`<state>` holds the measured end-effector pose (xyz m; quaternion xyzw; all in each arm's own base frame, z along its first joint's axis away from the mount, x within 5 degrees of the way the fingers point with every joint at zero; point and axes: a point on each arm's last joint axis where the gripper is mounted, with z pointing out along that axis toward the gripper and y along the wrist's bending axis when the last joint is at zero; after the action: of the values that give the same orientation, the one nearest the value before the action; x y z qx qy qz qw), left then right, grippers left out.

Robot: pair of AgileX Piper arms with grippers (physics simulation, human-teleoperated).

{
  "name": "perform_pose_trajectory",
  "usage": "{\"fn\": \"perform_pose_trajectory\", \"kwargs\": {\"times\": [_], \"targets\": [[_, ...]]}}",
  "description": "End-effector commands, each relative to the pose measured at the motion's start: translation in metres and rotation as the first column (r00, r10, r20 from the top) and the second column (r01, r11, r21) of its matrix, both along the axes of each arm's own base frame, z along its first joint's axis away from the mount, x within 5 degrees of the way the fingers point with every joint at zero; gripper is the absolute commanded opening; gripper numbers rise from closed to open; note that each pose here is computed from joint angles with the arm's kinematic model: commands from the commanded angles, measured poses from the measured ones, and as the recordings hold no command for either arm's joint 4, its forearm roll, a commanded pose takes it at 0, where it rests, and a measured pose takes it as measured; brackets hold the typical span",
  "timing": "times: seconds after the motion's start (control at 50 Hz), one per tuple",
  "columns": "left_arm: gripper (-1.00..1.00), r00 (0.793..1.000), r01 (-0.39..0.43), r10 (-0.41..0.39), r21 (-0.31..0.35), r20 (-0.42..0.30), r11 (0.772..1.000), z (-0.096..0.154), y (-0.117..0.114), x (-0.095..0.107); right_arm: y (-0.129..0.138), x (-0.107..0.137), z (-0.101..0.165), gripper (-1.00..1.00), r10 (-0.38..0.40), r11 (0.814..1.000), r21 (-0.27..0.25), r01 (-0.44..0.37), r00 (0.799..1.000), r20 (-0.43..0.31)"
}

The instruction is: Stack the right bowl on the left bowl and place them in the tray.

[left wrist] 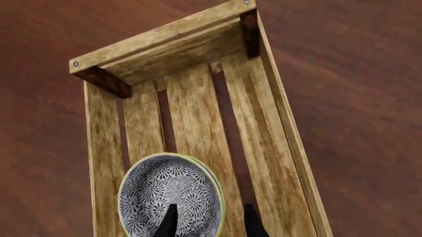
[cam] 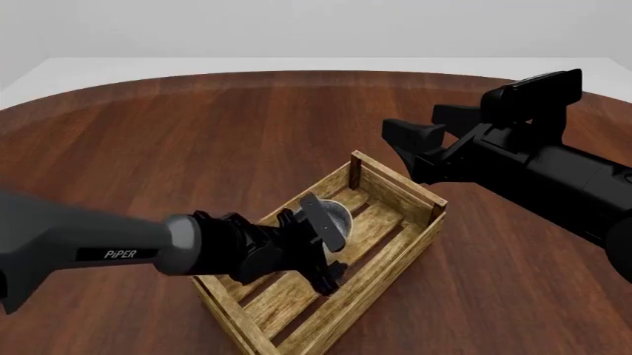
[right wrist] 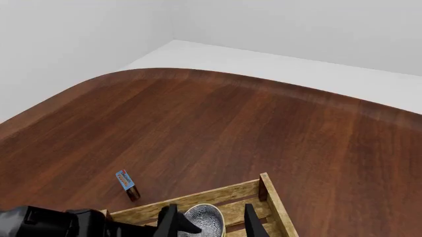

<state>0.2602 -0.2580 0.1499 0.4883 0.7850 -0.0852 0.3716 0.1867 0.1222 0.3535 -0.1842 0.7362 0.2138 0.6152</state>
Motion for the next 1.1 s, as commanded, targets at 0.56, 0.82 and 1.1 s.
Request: {"fn": "perform_pose_trajectory", "kwargs": {"times": [0.56,0.82,1.1], "targets": [[1.0,0.982,-0.132,0.158,-0.223,0.104,0.966,0.109,0.06,-0.023,0.0,0.0,0.0,1.0,0.001,1.0,-0.001,-0.001,1.0,0.0],[1.0,0.938,-0.26,0.321,-0.344,0.133,0.902,0.137,0.105,-0.024,0.0,0.0,0.0,1.0,0.001,1.0,-0.001,-0.001,1.0,-0.001],[1.0,0.832,-0.323,0.512,-0.565,0.212,0.759,0.169,0.171,-0.068,0.0,0.0,0.0,1.0,0.001,1.0,-0.001,-0.001,1.0,0.0]]}}
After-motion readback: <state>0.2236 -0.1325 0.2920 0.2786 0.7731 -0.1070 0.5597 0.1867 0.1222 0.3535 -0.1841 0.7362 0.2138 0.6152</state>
